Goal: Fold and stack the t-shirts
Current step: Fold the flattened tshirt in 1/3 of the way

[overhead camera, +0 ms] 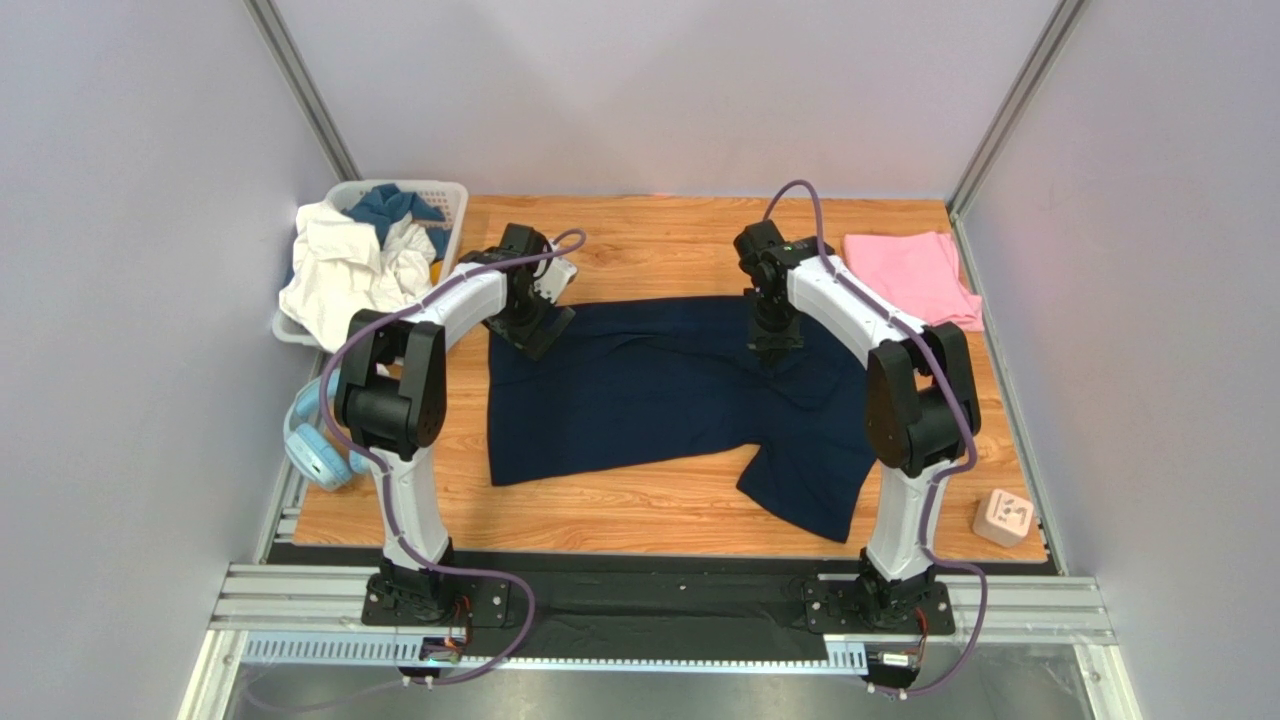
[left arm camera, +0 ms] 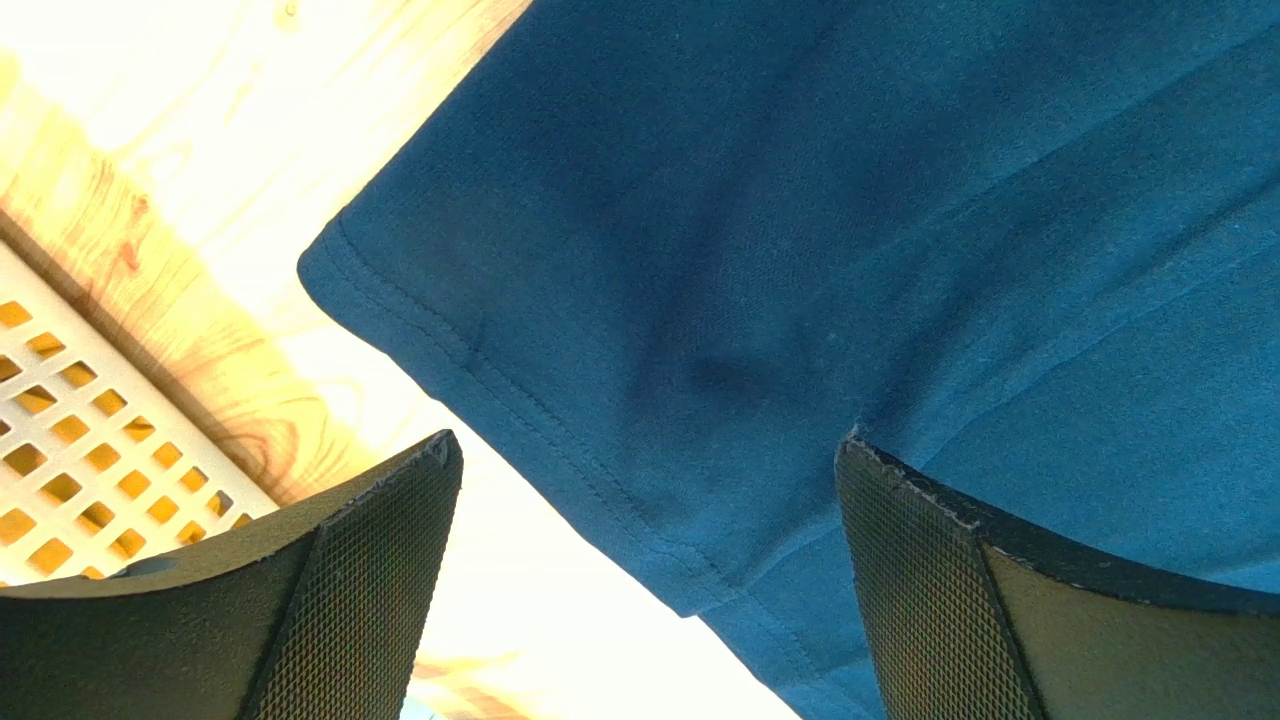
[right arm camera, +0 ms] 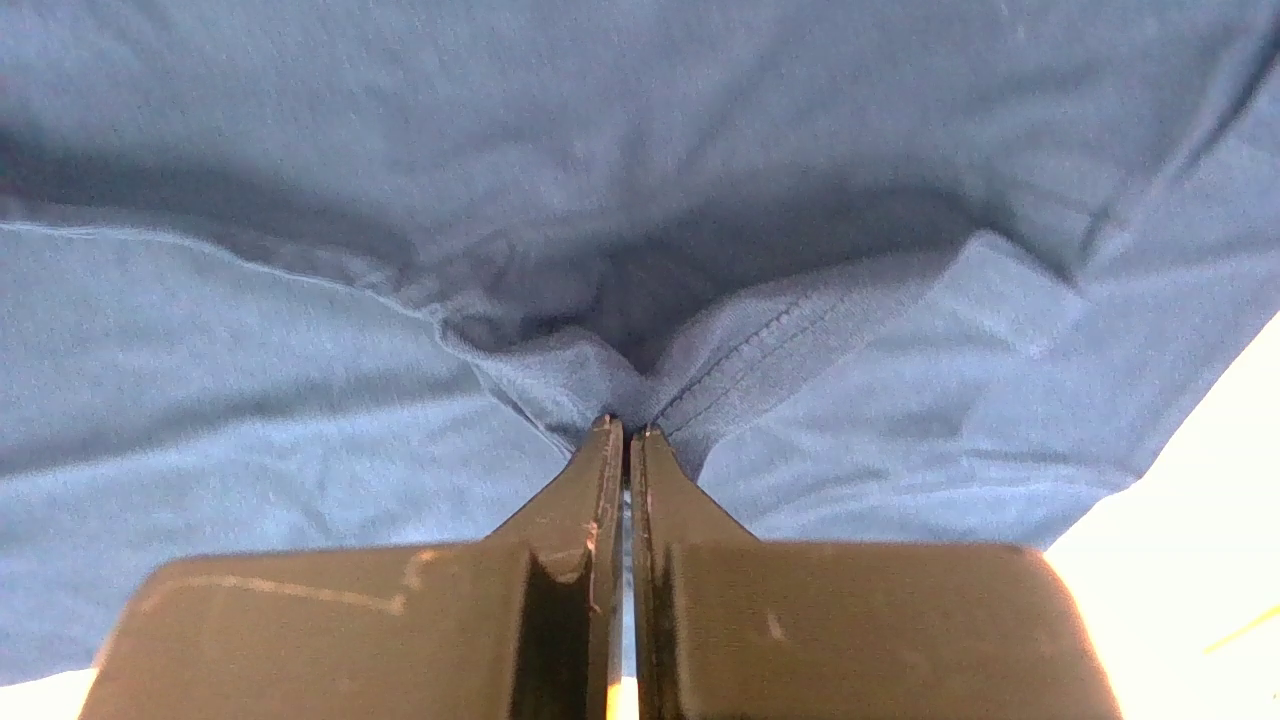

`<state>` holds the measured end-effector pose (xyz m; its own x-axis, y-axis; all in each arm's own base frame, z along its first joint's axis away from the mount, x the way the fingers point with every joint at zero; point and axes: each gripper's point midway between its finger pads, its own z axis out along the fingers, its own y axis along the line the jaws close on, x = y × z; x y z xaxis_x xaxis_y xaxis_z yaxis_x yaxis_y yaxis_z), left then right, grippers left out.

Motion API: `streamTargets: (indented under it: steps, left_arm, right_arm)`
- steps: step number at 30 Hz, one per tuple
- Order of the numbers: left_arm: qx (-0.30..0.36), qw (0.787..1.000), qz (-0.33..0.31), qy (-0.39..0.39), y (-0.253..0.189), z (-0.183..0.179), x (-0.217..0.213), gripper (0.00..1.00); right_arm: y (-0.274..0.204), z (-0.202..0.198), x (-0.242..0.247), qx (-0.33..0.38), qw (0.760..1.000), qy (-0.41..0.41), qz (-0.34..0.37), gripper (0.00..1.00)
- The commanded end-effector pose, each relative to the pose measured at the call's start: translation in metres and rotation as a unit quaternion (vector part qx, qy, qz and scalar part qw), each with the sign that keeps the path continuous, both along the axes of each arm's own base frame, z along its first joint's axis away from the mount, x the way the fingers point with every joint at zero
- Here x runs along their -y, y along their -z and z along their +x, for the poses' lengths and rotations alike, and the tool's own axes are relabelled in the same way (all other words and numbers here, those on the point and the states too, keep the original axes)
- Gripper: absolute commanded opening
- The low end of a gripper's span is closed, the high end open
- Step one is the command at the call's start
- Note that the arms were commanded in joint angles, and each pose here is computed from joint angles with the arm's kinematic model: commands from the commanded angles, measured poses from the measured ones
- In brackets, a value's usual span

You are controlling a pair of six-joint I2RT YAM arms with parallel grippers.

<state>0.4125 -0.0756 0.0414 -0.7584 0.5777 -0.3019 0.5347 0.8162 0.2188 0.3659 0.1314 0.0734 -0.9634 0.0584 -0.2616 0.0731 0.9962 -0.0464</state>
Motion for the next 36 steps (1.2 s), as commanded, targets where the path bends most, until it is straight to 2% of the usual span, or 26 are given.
streamTargets:
  steps: [1, 6, 13, 15, 16, 18, 19, 20, 28, 31, 36]
  left_arm:
    - [0.015, 1.000, -0.012, 0.003, -0.013, 0.002, 0.003, 0.99]
    - [0.017, 1.000, -0.010, 0.003, -0.013, 0.003, 0.002, 0.99]
    - [0.018, 1.000, -0.012, 0.004, -0.014, 0.005, 0.004, 0.99]
    - [0.017, 1.000, -0.015, 0.004, -0.013, 0.005, 0.005, 0.99]
    - [0.017, 1.000, -0.016, 0.005, -0.013, 0.005, 0.005, 0.99]
    - [0.015, 1.000, -0.016, 0.004, -0.013, 0.004, 0.005, 0.99]
    - [0.015, 1.000, -0.014, 0.005, -0.013, 0.004, 0.004, 0.99]
    - [0.017, 1.000, -0.013, 0.005, -0.014, 0.004, 0.004, 0.99]
    - [0.025, 1.000, -0.002, 0.009, -0.023, 0.001, -0.001, 0.99]
    - [0.023, 0.999, -0.022, 0.010, -0.033, -0.002, 0.005, 0.99]
    - [0.017, 0.998, -0.052, 0.012, -0.044, -0.002, 0.017, 0.99]
  right_arm:
    - [-0.007, -0.010, -0.002, 0.008, 1.000, 0.007, 0.012, 0.00]
    - [0.014, -0.032, -0.004, -0.019, 1.000, 0.000, 0.004, 0.00]
    - [0.044, -0.070, -0.033, -0.067, 0.997, -0.026, 0.028, 0.01]
    - [0.051, -0.076, -0.035, -0.082, 0.996, -0.029, 0.022, 0.17]
    - [0.049, -0.073, -0.036, -0.079, 0.996, -0.030, 0.020, 0.21]
    - [0.044, -0.065, -0.032, -0.070, 0.997, -0.031, 0.005, 0.35]
    - [0.035, -0.050, -0.031, -0.054, 0.998, -0.027, 0.004, 0.46]
    - [0.028, -0.039, -0.026, -0.043, 0.999, -0.021, -0.004, 0.48]
    - [-0.021, 0.057, 0.043, 0.041, 0.994, 0.105, 0.016, 0.48]
    - [-0.011, 0.076, 0.068, 0.038, 0.989, 0.144, 0.010, 0.47]
    - [0.023, 0.081, 0.083, 0.004, 0.986, 0.167, -0.001, 0.42]
